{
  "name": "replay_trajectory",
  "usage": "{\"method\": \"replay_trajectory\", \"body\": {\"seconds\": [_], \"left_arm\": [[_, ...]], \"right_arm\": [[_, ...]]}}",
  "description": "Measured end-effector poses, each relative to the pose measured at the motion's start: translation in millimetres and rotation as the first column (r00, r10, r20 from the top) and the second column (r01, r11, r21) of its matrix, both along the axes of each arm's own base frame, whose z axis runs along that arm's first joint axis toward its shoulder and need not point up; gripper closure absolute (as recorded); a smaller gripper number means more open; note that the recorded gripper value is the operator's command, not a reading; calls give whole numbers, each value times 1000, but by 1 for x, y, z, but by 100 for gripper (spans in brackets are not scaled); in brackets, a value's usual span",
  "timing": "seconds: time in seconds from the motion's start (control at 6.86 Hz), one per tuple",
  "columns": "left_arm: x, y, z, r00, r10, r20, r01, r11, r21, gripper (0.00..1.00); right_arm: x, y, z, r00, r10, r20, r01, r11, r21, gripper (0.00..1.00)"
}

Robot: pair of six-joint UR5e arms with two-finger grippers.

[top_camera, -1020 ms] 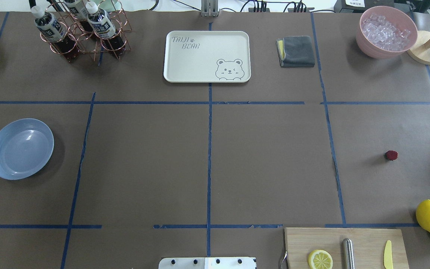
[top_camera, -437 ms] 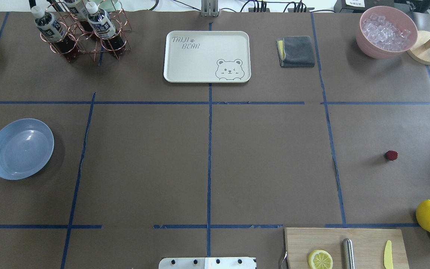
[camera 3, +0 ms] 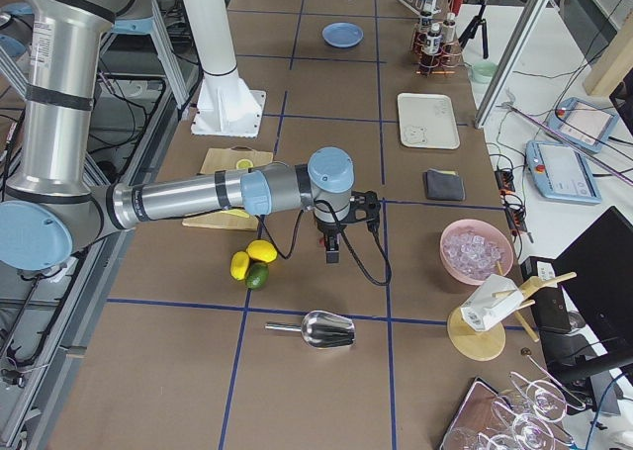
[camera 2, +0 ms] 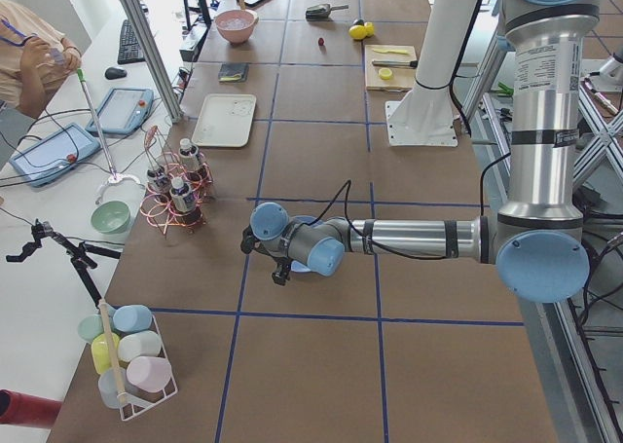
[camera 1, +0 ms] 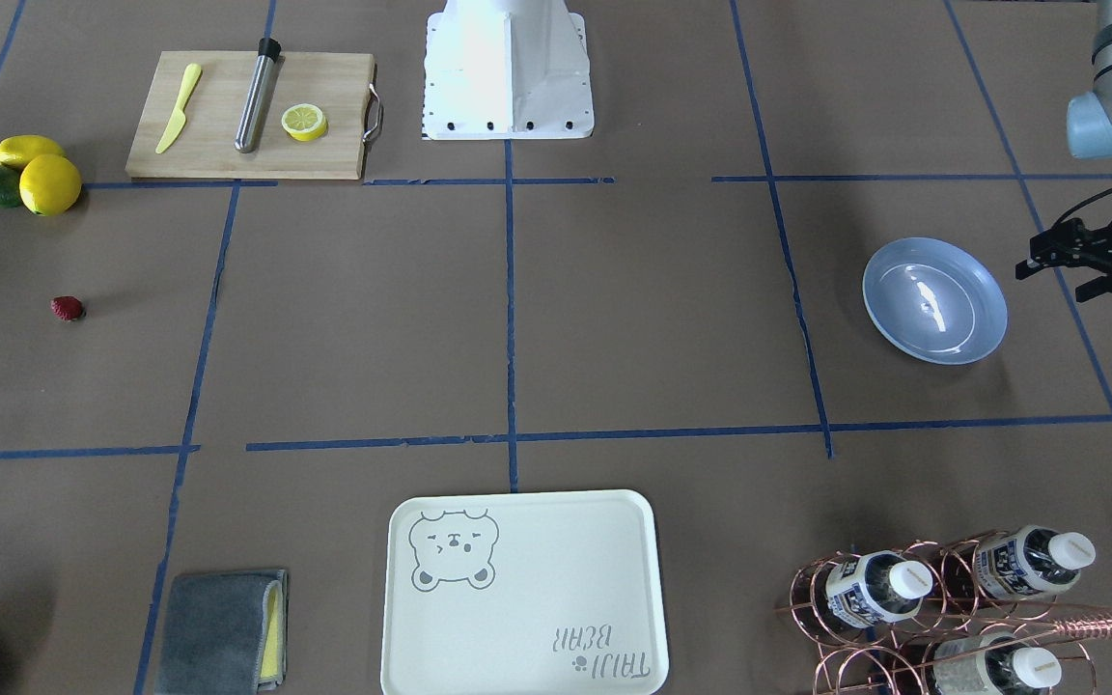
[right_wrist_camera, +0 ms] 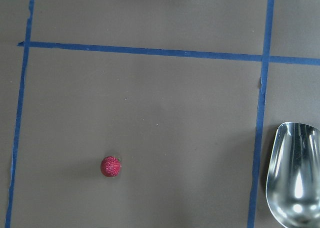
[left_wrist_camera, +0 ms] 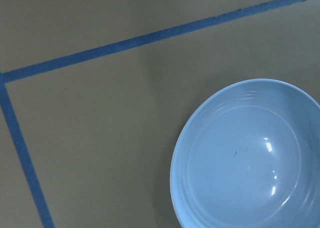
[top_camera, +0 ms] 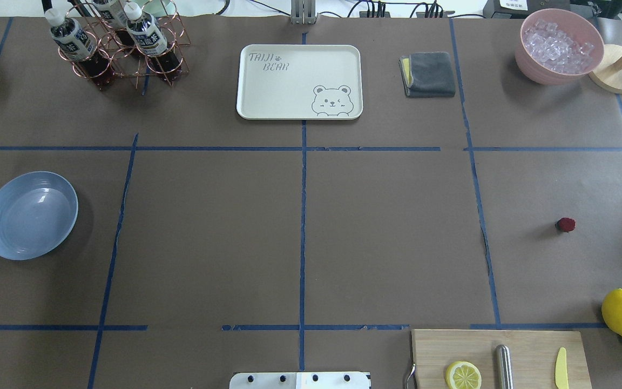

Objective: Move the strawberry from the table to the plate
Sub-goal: 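Lower the left gripper to the light blue plate rim and grasp it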

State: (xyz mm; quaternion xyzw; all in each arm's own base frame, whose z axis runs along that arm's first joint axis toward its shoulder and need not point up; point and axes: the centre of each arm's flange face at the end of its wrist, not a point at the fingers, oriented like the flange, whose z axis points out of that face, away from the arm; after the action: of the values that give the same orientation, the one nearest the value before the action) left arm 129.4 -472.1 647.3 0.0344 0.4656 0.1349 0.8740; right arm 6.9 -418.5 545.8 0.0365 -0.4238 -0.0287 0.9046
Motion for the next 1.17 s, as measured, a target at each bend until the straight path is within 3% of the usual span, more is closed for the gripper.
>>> {"method": "replay_trajectory", "body": {"seconds": [0.44,1.02,1.17], "left_arm": [[43,7,13,997,-21,73,20,1000,6,17],[52,6,21,996,-10,87,11,1000,-5,35],[53,6,22,996,-8,87,9,1000,-6,49]], "right_arm": [[0,1,1,1000,1,1,-1,1000,-5,0],[0,1,1,1000,2,3,-2,1000,-9,0],[0,1,1,1000,2,3,-2,1000,-9,0]]}}
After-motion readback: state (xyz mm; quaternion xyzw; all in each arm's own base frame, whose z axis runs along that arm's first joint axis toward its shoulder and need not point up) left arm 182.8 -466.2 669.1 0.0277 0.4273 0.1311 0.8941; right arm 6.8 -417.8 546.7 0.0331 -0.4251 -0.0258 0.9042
